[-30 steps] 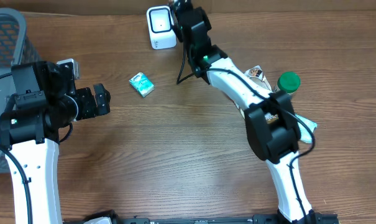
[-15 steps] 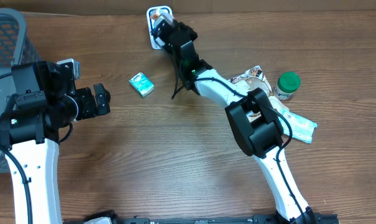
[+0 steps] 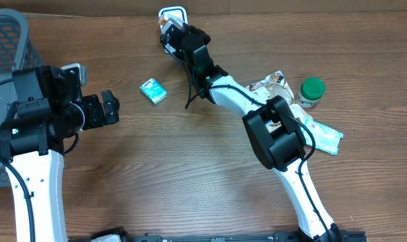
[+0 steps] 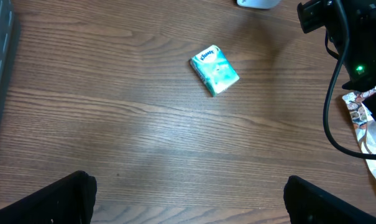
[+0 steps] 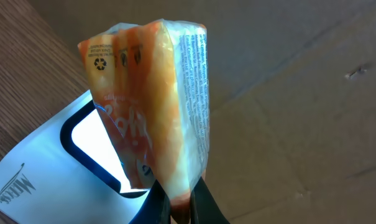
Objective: Scan the item barcode
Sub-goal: 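Hold the orange pack against the white scanner, then carry the orange pack right and lower it onto the Pantree bag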
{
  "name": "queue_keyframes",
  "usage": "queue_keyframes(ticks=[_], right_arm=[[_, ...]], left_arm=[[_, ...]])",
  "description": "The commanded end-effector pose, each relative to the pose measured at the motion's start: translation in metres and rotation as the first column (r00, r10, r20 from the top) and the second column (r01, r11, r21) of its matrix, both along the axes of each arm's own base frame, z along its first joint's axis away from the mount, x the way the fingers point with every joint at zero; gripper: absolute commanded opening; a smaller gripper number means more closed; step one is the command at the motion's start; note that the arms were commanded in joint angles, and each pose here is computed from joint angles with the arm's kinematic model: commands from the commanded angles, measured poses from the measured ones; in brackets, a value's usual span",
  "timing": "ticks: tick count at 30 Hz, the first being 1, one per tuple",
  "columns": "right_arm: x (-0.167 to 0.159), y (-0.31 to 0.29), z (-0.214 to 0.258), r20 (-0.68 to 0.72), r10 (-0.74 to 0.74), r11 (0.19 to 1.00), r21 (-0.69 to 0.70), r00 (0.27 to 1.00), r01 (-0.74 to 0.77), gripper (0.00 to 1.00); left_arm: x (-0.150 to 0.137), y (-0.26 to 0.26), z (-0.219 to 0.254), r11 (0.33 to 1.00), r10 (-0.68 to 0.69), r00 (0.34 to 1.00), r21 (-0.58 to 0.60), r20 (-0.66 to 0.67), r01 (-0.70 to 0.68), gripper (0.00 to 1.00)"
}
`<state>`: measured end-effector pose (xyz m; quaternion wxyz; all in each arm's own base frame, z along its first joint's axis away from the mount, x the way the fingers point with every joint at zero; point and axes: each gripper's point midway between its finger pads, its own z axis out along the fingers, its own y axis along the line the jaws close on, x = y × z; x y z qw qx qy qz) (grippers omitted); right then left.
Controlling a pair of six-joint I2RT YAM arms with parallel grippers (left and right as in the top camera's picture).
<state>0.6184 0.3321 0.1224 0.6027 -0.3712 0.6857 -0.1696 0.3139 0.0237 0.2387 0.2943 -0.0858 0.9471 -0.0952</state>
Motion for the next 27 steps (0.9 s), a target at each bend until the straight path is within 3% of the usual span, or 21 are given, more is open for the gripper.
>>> queue_keyframes(ticks=[1, 6, 13, 20, 24, 27], right_arm=[[0.002, -0.001, -0.004, 0.001, 0.003, 1.0, -0.001, 1.0, -0.003, 0.04], [-0.003, 0.004, 0.008, 0.016, -0.021, 1.0, 0.011, 1.0, 0.021, 0.04], [-0.027, 0.011, 0.071, -0.035, -0.064, 0.981, 0.178, 0.997, 0.069, 0.04], [-0.082, -0.014, 0.156, -0.253, -0.038, 0.894, 0.423, 0.967, 0.146, 0.04], [-0.127, -0.046, 0.182, -0.418, -0.013, 0.857, 0.463, 0.908, 0.225, 0.04], [-0.164, -0.082, 0.182, -0.564, -0.046, 0.827, 0.441, 0.824, 0.348, 0.04]], left_arm=[[0.002, 0.003, 0.005, 1.0, 0.001, 1.0, 0.012, 0.014, -0.001, 1.0], [0.002, 0.003, 0.005, 1.0, 0.001, 1.0, 0.012, 0.014, -0.001, 0.99], [0.002, 0.003, 0.005, 1.0, 0.001, 1.0, 0.012, 0.014, -0.001, 1.0], [0.002, 0.003, 0.005, 1.0, 0.001, 1.0, 0.012, 0.014, -0.001, 0.99], [0.002, 0.003, 0.005, 1.0, 0.001, 1.0, 0.012, 0.014, -0.001, 1.0], [0.002, 0.003, 0.005, 1.0, 0.001, 1.0, 0.012, 0.014, -0.001, 1.0]])
